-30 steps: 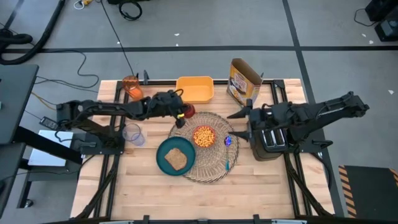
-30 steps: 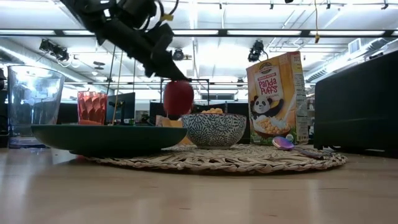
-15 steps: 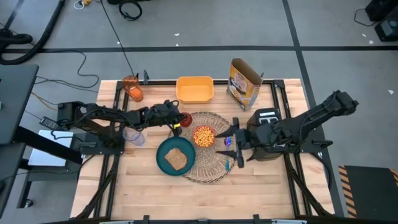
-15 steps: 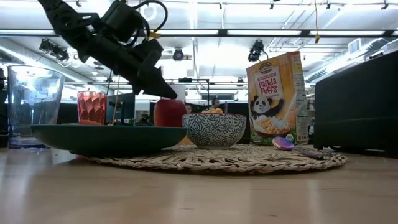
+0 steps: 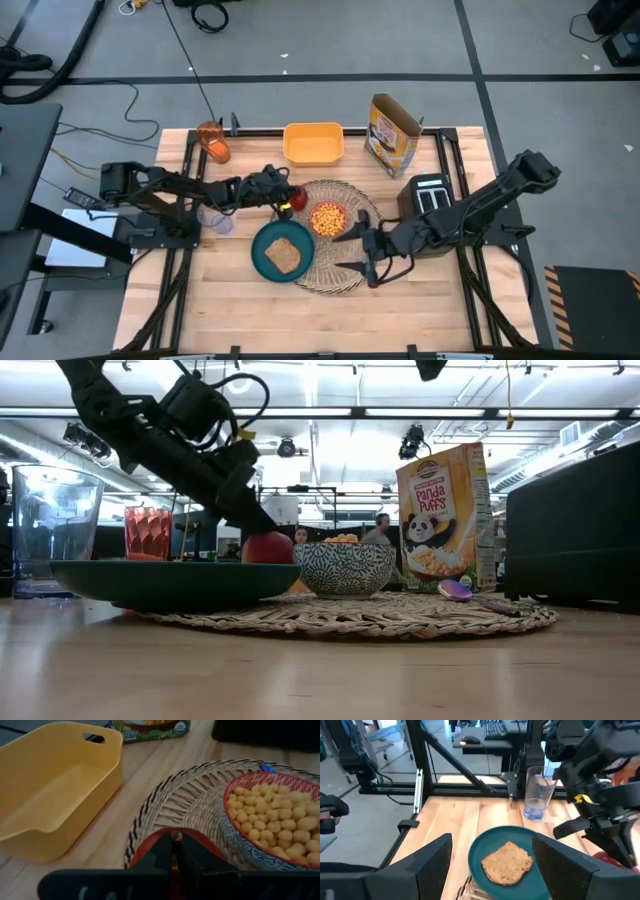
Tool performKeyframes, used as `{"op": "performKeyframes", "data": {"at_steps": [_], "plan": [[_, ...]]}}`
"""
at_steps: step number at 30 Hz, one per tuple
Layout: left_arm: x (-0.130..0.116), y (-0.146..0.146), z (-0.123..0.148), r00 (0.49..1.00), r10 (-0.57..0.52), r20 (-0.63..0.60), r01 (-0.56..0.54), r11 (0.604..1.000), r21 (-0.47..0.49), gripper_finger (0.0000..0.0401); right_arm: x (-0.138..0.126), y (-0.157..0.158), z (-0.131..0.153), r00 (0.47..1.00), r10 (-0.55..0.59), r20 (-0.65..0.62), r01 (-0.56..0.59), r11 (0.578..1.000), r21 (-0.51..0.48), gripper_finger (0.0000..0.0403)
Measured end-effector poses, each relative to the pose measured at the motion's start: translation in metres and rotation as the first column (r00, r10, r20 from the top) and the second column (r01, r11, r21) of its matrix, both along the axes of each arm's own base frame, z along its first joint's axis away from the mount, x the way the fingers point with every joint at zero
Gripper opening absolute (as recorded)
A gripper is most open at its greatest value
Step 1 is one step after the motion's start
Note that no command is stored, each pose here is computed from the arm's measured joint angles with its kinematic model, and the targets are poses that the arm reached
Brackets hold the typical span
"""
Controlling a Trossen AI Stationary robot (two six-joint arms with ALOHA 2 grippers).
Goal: Arrange a breakfast setting
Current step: Put the red apple on the top left of the brown table mat, then put the brown cup of milk to the top right of the brown table mat
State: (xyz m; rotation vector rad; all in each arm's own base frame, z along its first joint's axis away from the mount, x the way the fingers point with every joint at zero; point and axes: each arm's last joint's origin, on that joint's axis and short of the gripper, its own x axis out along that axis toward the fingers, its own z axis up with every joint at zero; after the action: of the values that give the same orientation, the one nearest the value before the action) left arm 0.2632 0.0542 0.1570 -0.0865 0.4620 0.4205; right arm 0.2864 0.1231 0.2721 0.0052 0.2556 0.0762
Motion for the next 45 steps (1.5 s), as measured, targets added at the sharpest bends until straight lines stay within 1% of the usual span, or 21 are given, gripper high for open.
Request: {"op": "performKeyframes", "data": {"at_steps": [5, 12, 17, 23, 27, 33, 38, 41, 45], "plan": [[0.001, 0.001, -0.004, 1.000, 0.003, -0.010, -0.003, 1.000, -0.002, 0.0023, 0.007, 0.006, -0.010, 1.000, 0.006, -0.007, -0.006, 1.000, 0.001, 0.0282], [0.001, 0.001, -0.004, 1.000, 0.002, -0.014, -0.002, 1.000, -0.001, 0.0059, 0.012, 0.008, -0.018, 1.000, 0.005, -0.022, -0.005, 1.000, -0.005, 0.0282], [0.001, 0.001, -0.004, 1.000, 0.002, -0.014, -0.002, 1.000, 0.000, 0.0103, 0.009, 0.007, -0.011, 1.000, 0.007, 0.011, -0.007, 1.000, 0.007, 0.0282], [-0.002, 0.000, 0.004, 1.000, -0.004, -0.001, 0.004, 1.000, 0.011, 0.0175, 0.002, 0.003, 0.003, 0.999, 0.008, 0.047, -0.009, 1.000, 0.024, 0.0282], [-0.005, 0.000, 0.010, 1.000, -0.015, 0.003, 0.015, 0.999, 0.029, 0.0205, 0.000, 0.003, 0.006, 0.998, 0.015, 0.057, -0.017, 0.999, 0.029, 0.0282], [-0.009, -0.001, 0.025, 0.998, -0.014, 0.055, 0.012, 0.999, 0.041, 0.0208, 0.000, 0.003, 0.006, 0.998, 0.017, 0.058, -0.018, 1.000, 0.021, 0.0282], [-0.018, -0.002, 0.045, 0.993, -0.014, 0.117, 0.007, 0.999, 0.053, 0.0207, 0.000, 0.003, 0.006, 0.998, 0.016, 0.057, -0.018, 1.000, 0.020, 0.0282], [-0.025, 0.001, 0.062, 0.996, 0.005, 0.093, -0.010, 0.999, 0.049, 0.0206, 0.000, 0.003, 0.006, 0.998, 0.016, 0.057, -0.018, 1.000, 0.020, 0.0282], [-0.037, 0.011, 0.089, 0.997, 0.078, 0.027, -0.080, 0.995, 0.062, 0.0206, 0.000, 0.003, 0.005, 0.999, 0.016, 0.049, -0.017, 1.000, 0.017, 0.0282]]}}
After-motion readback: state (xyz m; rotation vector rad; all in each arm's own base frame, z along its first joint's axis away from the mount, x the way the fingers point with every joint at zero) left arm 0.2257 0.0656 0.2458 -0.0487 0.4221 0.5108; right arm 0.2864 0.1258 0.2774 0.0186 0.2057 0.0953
